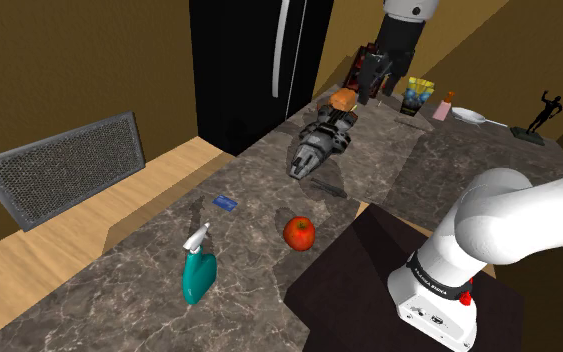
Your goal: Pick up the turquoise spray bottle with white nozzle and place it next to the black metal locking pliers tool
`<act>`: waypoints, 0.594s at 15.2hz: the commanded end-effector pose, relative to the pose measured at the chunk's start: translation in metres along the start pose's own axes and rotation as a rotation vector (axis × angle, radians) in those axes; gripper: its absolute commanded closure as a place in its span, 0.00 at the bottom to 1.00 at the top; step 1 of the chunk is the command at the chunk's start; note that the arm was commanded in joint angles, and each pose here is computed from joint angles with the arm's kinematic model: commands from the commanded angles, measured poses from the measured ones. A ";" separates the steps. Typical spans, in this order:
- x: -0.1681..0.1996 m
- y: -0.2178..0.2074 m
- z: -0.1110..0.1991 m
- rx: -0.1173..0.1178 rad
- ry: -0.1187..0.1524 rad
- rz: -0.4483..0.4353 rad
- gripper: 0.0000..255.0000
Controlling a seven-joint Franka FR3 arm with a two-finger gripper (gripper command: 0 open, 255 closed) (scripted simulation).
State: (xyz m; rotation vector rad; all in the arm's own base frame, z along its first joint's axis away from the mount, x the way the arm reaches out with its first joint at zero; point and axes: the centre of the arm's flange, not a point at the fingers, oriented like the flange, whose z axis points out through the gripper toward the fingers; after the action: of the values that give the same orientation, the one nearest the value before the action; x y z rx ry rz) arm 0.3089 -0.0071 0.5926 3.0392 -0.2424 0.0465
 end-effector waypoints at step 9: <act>-0.026 -0.095 0.041 -0.010 -0.008 0.164 0.00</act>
State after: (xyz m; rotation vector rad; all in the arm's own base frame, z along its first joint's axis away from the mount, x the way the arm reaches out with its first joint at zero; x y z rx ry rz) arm 0.2977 0.0728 0.5518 3.0091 -0.4534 0.0450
